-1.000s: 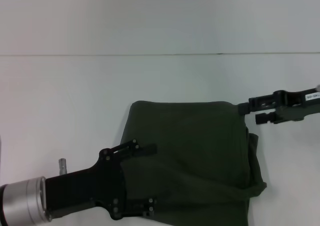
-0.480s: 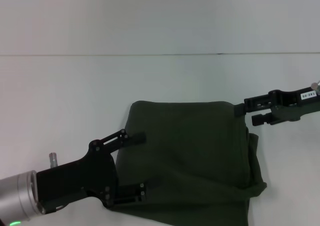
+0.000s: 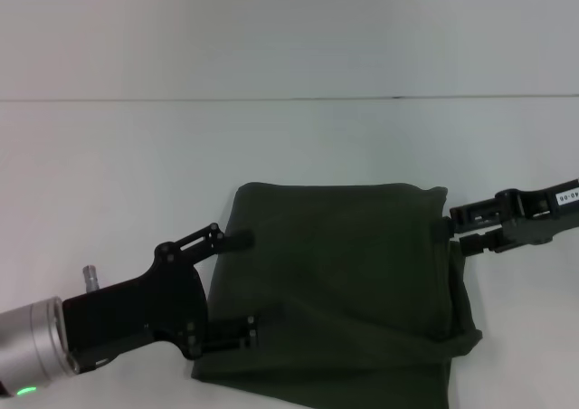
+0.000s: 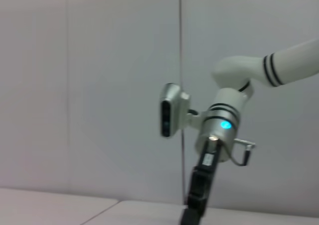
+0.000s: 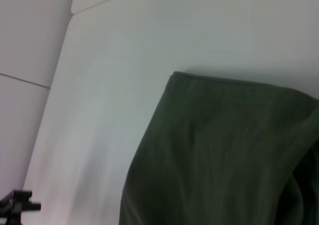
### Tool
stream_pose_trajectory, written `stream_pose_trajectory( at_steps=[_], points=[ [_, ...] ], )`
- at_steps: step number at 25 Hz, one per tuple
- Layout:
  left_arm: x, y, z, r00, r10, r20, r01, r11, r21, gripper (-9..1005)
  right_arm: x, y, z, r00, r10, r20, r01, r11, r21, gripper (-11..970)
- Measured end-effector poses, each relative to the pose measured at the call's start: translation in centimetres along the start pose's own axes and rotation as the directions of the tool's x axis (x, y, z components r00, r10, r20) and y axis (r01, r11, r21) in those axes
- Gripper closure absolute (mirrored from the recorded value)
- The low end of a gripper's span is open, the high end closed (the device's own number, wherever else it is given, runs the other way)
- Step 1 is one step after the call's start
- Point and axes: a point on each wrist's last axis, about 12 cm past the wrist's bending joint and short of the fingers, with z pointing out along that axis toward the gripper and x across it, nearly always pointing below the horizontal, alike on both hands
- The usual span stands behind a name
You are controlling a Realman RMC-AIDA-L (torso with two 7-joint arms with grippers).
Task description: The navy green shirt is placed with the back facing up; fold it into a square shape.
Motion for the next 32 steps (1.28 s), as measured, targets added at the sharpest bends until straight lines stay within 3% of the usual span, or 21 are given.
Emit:
stream_pose_trajectory(
  at_steps=[15, 32],
  points=[
    [0.2, 0.6, 0.4, 1.000, -0.002, -0.015, 0.001, 0.999, -0.034, 119, 1.1, 0.0, 2.4, 1.000, -0.020, -0.022, 0.019, 1.000, -0.011, 97],
    [0.1, 0.7, 0.4, 1.000, -0.001, -0.009, 0.001, 0.999, -0.042, 119, 1.3, -0.1, 3.0, 0.998, -0.043, -0.042, 0.043, 0.999, 0.015, 123]
  ],
)
